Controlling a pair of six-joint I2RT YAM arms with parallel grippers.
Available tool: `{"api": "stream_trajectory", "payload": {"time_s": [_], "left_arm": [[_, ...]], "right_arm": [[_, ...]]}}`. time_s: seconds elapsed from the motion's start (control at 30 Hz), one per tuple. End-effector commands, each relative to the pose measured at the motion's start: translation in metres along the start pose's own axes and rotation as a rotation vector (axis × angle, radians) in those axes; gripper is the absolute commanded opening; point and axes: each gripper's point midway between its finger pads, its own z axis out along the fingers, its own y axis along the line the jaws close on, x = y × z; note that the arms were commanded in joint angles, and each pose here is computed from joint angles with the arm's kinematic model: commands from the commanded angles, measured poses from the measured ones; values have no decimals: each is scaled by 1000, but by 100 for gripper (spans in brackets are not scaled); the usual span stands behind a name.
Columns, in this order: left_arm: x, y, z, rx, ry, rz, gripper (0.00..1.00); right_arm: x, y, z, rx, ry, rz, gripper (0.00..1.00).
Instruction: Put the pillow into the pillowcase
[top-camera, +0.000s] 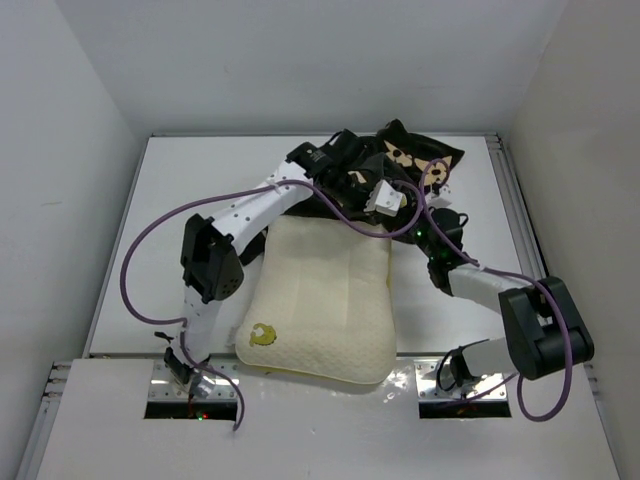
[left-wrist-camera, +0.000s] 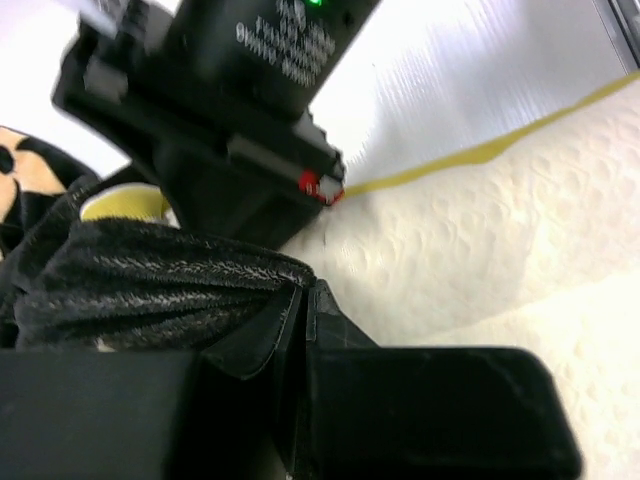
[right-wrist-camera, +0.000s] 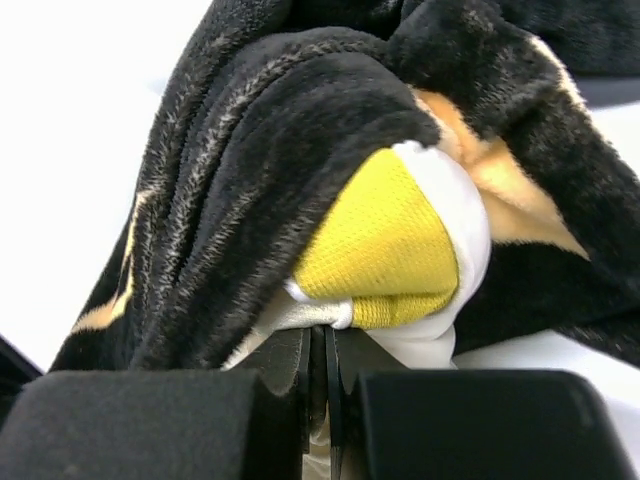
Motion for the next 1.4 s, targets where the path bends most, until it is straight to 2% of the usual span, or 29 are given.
{"api": "stream_trajectory", "payload": {"time_s": [0.0,0.13,0.17,0.2,0.23,0.27,0.3,0.37,0.43,0.47,0.5,0.53,0.57,0.6,0.63,0.67,0.77,0.8,0.83,0.93,1.03,1.13,1.2,1.27,1.3,1.37], "left_arm": [[-33,-51,-21,116,-81,-91,0],[-1,-11,-25,-92,60,-174,0],[9,-1,-30,-149,92,-204,0],[21,9,-39,-223,150,-226,0],[26,19,-42,-276,157,-250,0],[40,21,-47,-315,202,-273,0],[47,22,-48,-338,219,-292,0],[61,20,-43,-355,243,-301,0],[75,17,-39,-363,273,-312,0],[80,16,-36,-363,285,-322,0],[83,14,-34,-362,286,-340,0],[85,14,-33,-360,290,-343,0],[88,13,-29,-354,295,-349,0],[89,13,-28,-354,300,-348,0],[88,16,-25,-363,302,-341,0],[87,19,-22,-378,313,-329,0],[69,44,-14,-459,290,-290,0],[56,62,-20,-525,273,-277,0],[50,68,-17,-543,266,-268,0],[48,89,-15,-623,266,-265,0],[52,95,-11,-640,272,-255,0],[52,100,-6,-659,264,-245,0],[51,108,-5,-697,253,-243,2],[54,112,-1,-723,265,-243,13],[54,116,0,-744,258,-237,23],[63,120,4,-771,286,-231,36]], "right_arm": [[-68,30,-9,-84,-265,-65,0],[-1,57,-24,-264,-22,-208,0],[4,59,-30,-275,-13,-233,0],[16,55,-34,-266,15,-252,6],[20,47,-35,-236,25,-248,20],[31,32,-40,-190,62,-237,72],[33,24,-43,-160,72,-228,83],[42,1,-50,-74,93,-214,90],[30,-17,-60,5,33,-178,94],[25,-22,-63,26,10,-158,94],[12,-29,-68,53,-37,-109,89],[10,-36,-71,81,-46,-84,78],[6,-41,-73,103,-61,-63,63],[-1,-48,-74,127,-84,-35,29],[-4,-50,-73,136,-90,-30,18],[-11,-54,-73,151,-107,-22,13],[-27,-50,-60,134,-128,-8,23],[-31,-44,-54,103,-123,-2,33],[-40,-40,-43,86,-125,2,35],[-50,-27,-22,33,-111,27,35],[-40,-34,0,36,-67,59,34],[-6,-49,25,38,40,151,35],[1,-48,31,20,63,179,35],[9,-40,36,-3,79,174,35],[12,-38,37,-3,88,166,34],[16,-35,38,-3,99,140,27]]}}
